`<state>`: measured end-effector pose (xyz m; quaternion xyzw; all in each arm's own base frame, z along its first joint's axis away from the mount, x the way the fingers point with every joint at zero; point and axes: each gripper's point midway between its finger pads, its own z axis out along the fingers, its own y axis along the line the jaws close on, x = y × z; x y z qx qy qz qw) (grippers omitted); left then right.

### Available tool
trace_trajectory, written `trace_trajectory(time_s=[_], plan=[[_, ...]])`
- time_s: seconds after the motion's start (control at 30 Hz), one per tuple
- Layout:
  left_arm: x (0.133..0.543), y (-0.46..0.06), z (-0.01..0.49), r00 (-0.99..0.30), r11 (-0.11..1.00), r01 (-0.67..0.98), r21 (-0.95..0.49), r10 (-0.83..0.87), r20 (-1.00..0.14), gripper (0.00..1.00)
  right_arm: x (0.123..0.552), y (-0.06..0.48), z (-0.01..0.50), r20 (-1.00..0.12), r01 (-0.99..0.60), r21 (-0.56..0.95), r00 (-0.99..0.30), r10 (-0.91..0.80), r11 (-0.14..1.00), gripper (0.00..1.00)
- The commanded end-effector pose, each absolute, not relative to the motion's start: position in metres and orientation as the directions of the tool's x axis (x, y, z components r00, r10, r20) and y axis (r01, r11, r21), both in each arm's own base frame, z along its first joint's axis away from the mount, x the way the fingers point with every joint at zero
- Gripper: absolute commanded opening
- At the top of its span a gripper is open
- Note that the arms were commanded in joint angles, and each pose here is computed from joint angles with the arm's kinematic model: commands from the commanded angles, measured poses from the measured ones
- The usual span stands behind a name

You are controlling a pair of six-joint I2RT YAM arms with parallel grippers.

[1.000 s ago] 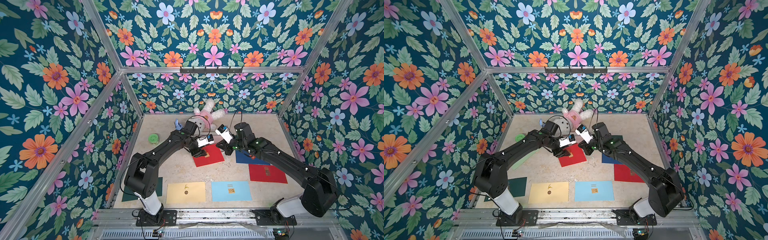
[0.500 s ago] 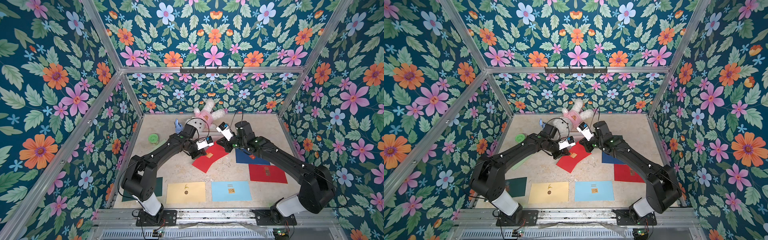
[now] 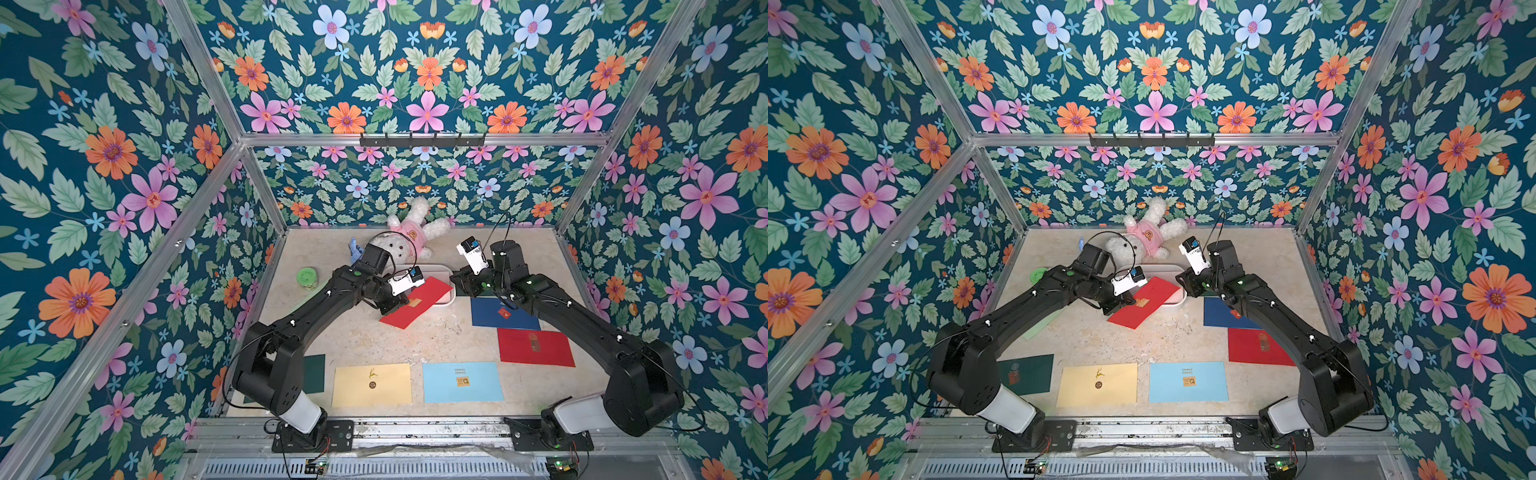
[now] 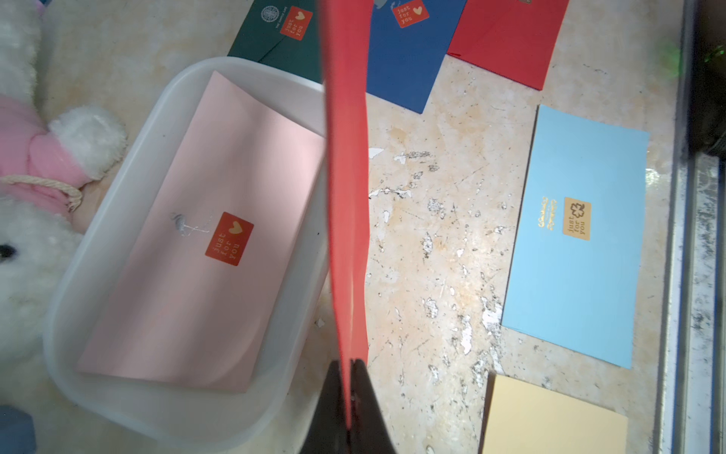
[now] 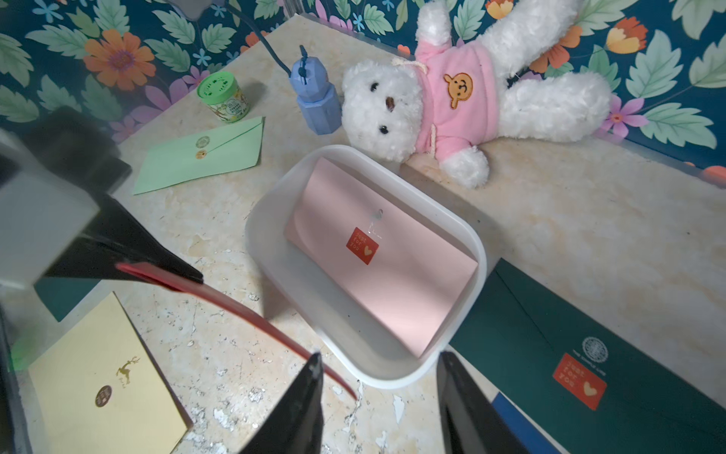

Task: Put the sealed envelopes into the storage box
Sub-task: Pick up the storage box at the center of the board.

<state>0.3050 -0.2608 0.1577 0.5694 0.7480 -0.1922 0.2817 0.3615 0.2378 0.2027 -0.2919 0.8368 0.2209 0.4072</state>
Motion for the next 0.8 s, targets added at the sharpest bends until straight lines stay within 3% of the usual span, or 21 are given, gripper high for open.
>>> trace_trajectory(time_s=[0.0, 0.13, 0.3, 0.6, 0.77], plan=[[0.315, -0.253, 0.166, -0.260, 0.362, 0.931, 0.046, 0.746, -0.614, 0.00, 0.382, 0.223, 0.189, -0.782, -0.543, 0.156, -0.578, -0.233, 0.825, 0.50], [0.326, -0.243, 0.180, -0.328, 0.439, 0.896, 0.065, 0.754, -0.570, 0.00, 0.401, 0.210, 0.157, -0.695, -0.403, 0.240, -0.707, -0.133, 0.883, 0.50], [0.331, -0.233, 0.195, -0.368, 0.483, 0.871, 0.089, 0.761, -0.534, 0.00, 0.409, 0.214, 0.126, -0.622, -0.327, 0.302, -0.779, -0.074, 0.896, 0.51], [0.339, -0.218, 0.205, -0.436, 0.560, 0.818, 0.129, 0.752, -0.495, 0.00, 0.412, 0.222, 0.085, -0.521, -0.268, 0.348, -0.852, -0.053, 0.898, 0.47], [0.347, -0.214, 0.212, -0.461, 0.593, 0.790, 0.154, 0.741, -0.488, 0.00, 0.410, 0.227, 0.074, -0.495, -0.270, 0.373, -0.867, -0.055, 0.888, 0.40]])
